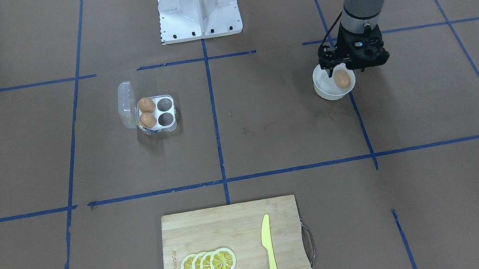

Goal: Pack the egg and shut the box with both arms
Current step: 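Move the left gripper down over the brown egg in the white bowl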

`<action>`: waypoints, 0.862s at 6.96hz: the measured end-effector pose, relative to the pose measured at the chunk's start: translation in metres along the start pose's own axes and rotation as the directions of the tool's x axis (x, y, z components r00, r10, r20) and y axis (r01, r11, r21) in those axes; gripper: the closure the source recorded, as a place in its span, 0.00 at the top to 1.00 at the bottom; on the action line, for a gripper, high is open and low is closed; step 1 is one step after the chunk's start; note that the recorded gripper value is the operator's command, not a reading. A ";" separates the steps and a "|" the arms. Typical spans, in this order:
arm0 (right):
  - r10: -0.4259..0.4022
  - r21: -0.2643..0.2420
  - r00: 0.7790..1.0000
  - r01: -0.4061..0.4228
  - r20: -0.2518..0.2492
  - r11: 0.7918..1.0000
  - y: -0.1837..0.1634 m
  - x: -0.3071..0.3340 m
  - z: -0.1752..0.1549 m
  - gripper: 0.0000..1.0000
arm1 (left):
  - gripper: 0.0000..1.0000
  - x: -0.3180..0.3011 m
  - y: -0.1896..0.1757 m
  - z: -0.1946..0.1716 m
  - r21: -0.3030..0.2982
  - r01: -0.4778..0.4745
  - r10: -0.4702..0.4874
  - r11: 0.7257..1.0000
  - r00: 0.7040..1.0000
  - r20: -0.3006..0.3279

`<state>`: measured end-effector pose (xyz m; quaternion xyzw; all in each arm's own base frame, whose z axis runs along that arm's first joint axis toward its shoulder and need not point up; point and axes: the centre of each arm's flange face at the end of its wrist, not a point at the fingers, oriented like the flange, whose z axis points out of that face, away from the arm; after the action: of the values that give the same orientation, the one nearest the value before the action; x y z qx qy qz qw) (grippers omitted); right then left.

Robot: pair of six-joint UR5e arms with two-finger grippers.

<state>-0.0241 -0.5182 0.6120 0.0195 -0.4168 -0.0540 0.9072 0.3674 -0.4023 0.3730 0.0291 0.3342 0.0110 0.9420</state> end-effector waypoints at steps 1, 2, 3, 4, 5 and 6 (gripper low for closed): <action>0.001 -0.003 1.000 -0.001 0.000 1.000 0.001 0.000 0.002 1.00 | 0.82 -0.002 0.000 0.009 -0.013 0.007 -0.007 1.000 1.000 0.012; 0.002 -0.006 1.000 -0.002 -0.001 1.000 0.001 0.001 0.003 1.00 | 0.80 -0.003 0.000 0.017 -0.024 0.010 -0.010 1.000 1.000 0.023; 0.004 -0.009 1.000 -0.004 -0.002 1.000 0.002 0.002 0.004 1.00 | 0.79 -0.003 -0.001 0.024 -0.033 0.010 -0.009 0.999 0.999 0.032; 0.005 -0.011 1.000 -0.005 -0.002 1.000 0.002 0.003 0.005 1.00 | 0.78 -0.001 -0.001 0.028 -0.038 0.007 -0.005 0.999 0.999 0.034; 0.005 -0.012 1.000 -0.005 -0.002 1.000 0.002 0.002 0.006 1.00 | 0.75 0.003 0.001 0.031 -0.044 0.000 0.002 0.999 0.999 0.034; 0.005 -0.014 1.000 -0.005 -0.002 1.000 0.002 0.003 0.007 1.00 | 0.72 0.009 0.003 0.036 -0.051 -0.008 0.010 0.999 0.999 0.035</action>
<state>-0.0273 -0.5164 0.6189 0.0122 -0.4155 -0.0544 0.9079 0.3972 -0.4011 0.3950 0.0070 0.3172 0.0232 0.9481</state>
